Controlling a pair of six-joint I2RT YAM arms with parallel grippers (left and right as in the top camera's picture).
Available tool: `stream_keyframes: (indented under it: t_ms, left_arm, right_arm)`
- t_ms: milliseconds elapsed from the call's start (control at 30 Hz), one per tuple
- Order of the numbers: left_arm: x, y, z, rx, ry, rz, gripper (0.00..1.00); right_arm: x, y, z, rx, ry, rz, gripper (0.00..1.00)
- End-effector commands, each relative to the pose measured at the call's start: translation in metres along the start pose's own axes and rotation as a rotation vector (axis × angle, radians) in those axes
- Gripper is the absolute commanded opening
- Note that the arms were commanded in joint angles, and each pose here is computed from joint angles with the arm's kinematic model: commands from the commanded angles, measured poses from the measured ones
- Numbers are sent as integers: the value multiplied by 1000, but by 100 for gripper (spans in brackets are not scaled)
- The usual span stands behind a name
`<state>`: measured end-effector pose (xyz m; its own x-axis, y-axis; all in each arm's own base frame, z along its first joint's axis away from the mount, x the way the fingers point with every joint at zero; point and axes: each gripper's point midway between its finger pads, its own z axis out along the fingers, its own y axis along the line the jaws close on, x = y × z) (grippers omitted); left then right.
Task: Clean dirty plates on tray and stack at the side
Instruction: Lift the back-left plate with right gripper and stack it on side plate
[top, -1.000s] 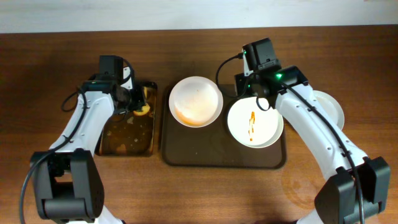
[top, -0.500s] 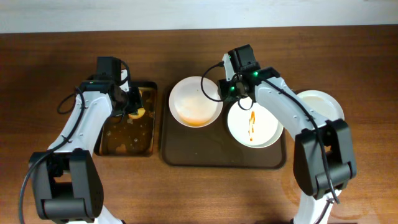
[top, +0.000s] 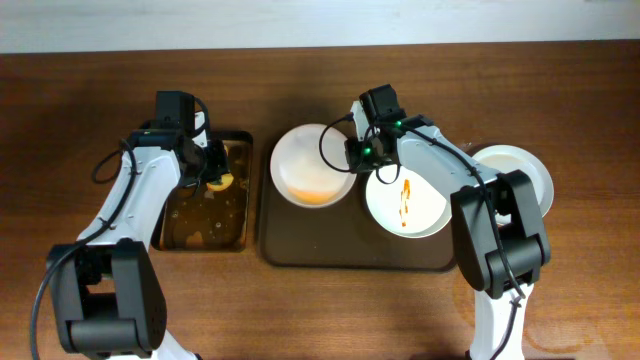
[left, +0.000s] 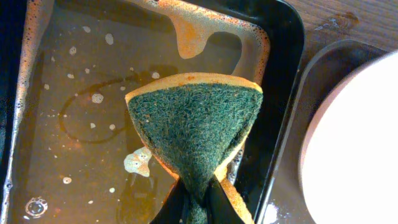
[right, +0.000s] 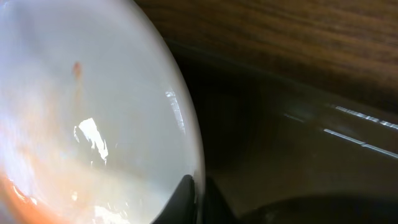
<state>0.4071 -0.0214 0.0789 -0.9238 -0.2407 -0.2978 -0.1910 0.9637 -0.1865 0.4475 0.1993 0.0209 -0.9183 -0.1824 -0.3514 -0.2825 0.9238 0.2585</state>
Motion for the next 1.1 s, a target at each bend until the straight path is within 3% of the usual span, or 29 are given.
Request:
stream_keyframes:
  t_ms: [0, 333, 433, 500, 600, 767, 967, 1067]
  left_arm:
    - [-1, 2, -6, -8, -15, 19, 0]
    - [-1, 2, -6, -8, -15, 19, 0]
    - [-1, 2, -6, -7, -16, 19, 0]
    - [-1, 2, -6, -7, -16, 19, 0]
    - [-1, 2, -6, -7, -16, 20, 0]
    - [-1, 2, -6, -7, -17, 19, 0]
    - [-1, 2, -6, -7, -17, 20, 0]
    - [-1, 1, -6, -6, -18, 20, 0]
  right_arm:
    - [6, 2, -2, -26, 30, 13, 4]
    - [-33, -16, -125, 246, -197, -45, 4]
    - [-31, -32, -149, 424, -219, -52, 4]
    - [-33, -41, -170, 637, -261, -74, 4]
    - [-36, -24, -191, 856, -329, -150, 4]
    - [-38, 20, -216, 1039, -456, -238, 4]
    - [-40, 33, -225, 1074, -517, -234, 4]
    - [-35, 35, -206, 944, -494, -175, 4]
